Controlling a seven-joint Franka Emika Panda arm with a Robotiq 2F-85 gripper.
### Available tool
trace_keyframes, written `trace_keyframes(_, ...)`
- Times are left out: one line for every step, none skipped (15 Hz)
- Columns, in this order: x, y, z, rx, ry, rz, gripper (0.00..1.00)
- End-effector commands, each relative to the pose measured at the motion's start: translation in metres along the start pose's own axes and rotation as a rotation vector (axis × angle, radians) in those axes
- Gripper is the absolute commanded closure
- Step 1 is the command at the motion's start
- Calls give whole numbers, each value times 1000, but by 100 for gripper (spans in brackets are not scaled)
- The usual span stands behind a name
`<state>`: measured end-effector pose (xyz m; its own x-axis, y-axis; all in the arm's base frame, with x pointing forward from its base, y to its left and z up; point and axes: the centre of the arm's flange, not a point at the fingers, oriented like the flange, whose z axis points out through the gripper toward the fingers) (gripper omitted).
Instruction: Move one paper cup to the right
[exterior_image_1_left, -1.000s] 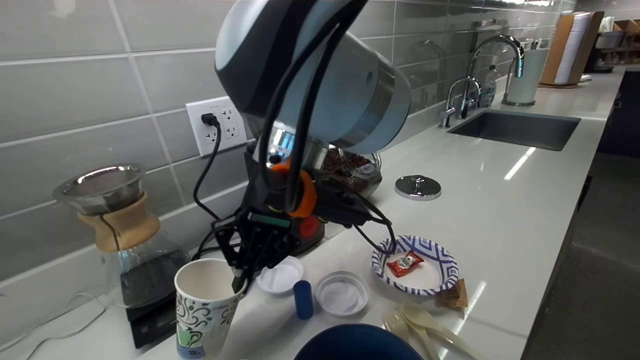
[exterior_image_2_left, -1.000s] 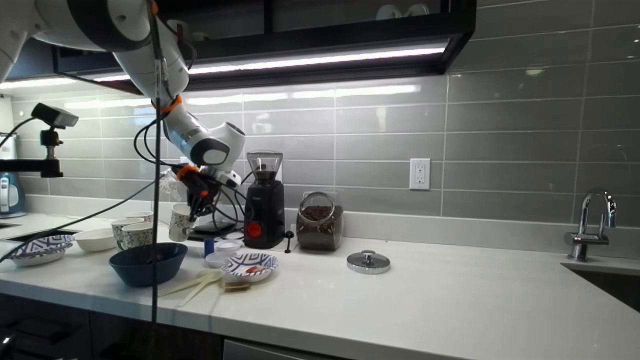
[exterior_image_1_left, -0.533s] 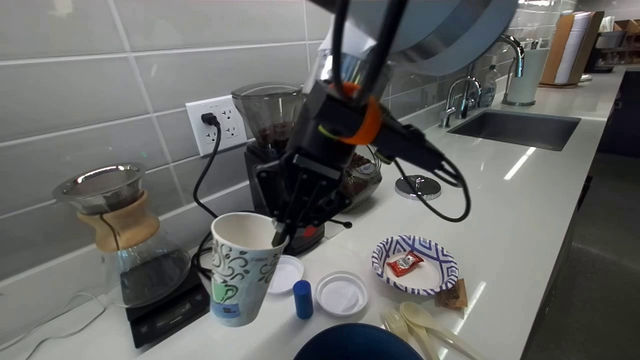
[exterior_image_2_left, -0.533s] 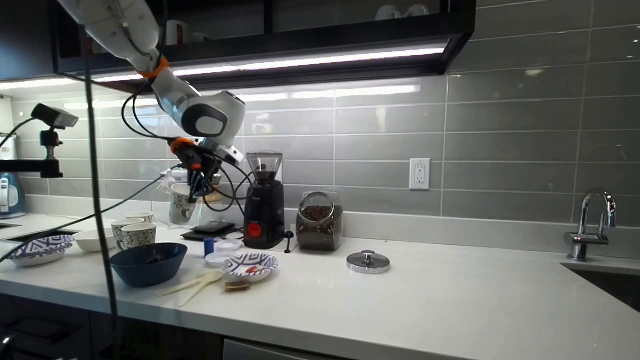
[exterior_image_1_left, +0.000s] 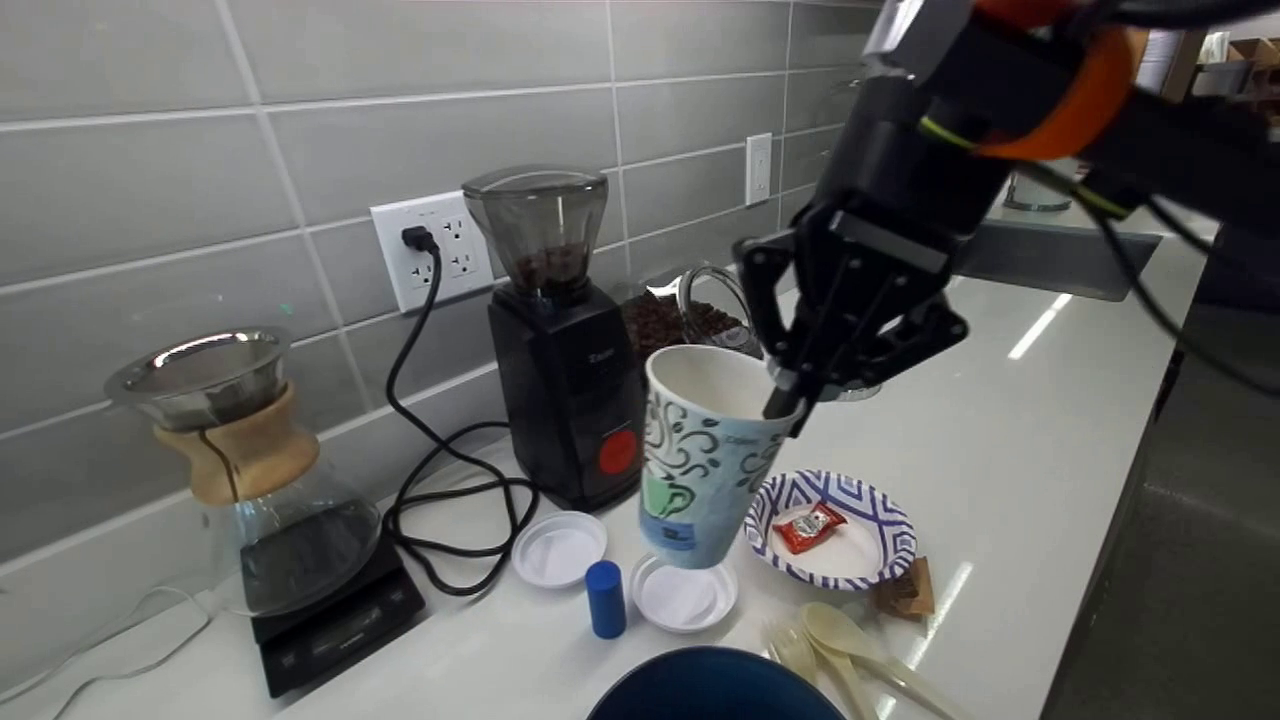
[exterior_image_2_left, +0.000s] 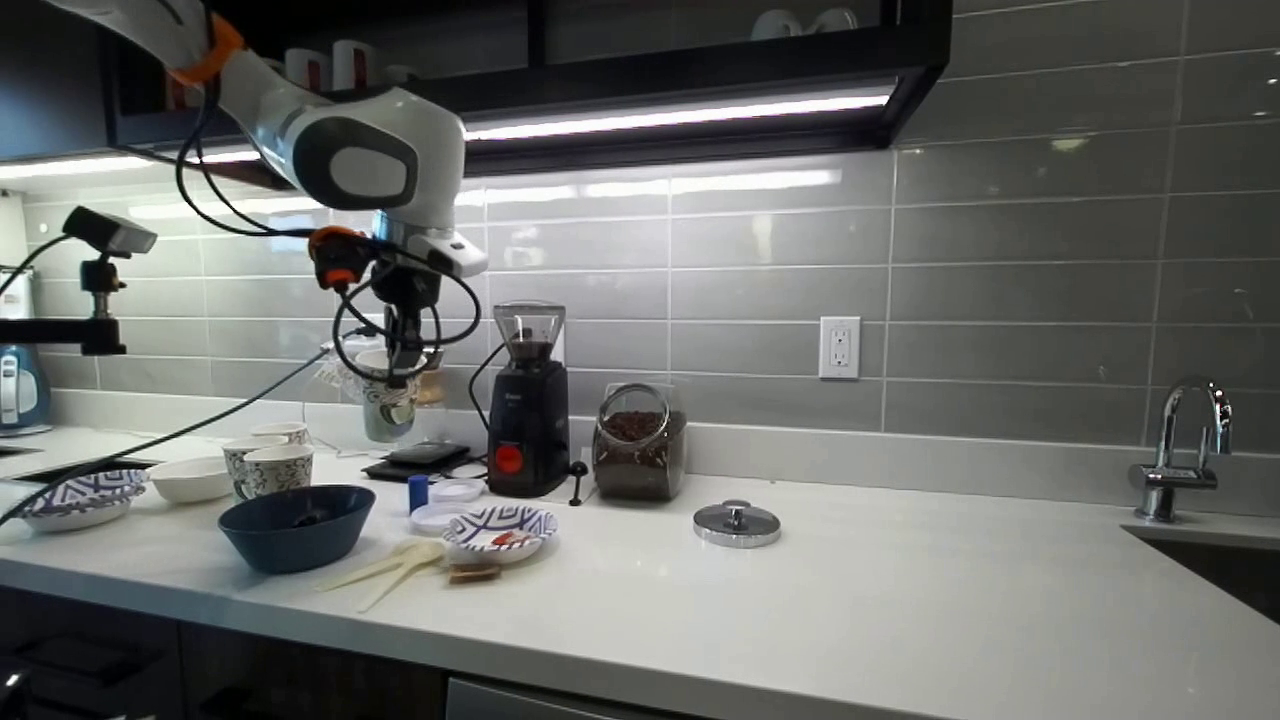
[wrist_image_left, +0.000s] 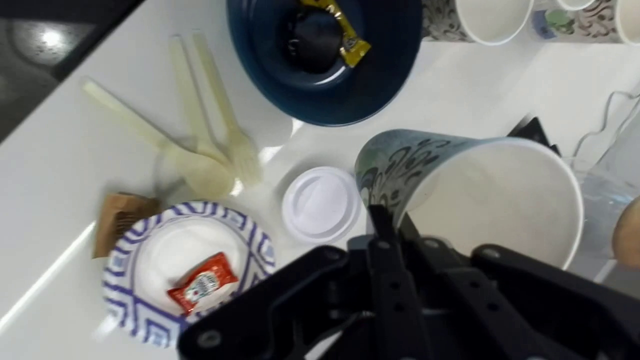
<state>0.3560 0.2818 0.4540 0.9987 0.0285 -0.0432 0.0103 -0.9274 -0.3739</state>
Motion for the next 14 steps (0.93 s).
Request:
trace_keyframes(-27,37,-47,-160,85,90,99)
trace_keyframes(-26,46,-59,-216,99,102,99)
trace_keyframes(-26,53,-70,-271,116,111,99)
trace_keyframes(-25,62,-80,-329,131,115,99)
trace_keyframes(-24,72,-89,-385,152,124,99)
trace_keyframes(-22,84,-95,-435,186,127,99)
trace_keyframes(-18,92,-97,-432,206,125,99)
trace_keyframes(-17,79,-87,-388,170,112,96)
trace_keyframes(-16,85,-93,-402,185,121,96)
trace_keyframes(-15,88,-95,-407,190,125,96)
trace_keyframes(-15,89,-95,-410,190,126,96)
trace_keyframes(-15,89,-95,-411,190,125,96)
trace_keyframes(-15,89,-95,-411,190,125,96)
trace_keyframes(-15,89,-95,-411,190,125,96)
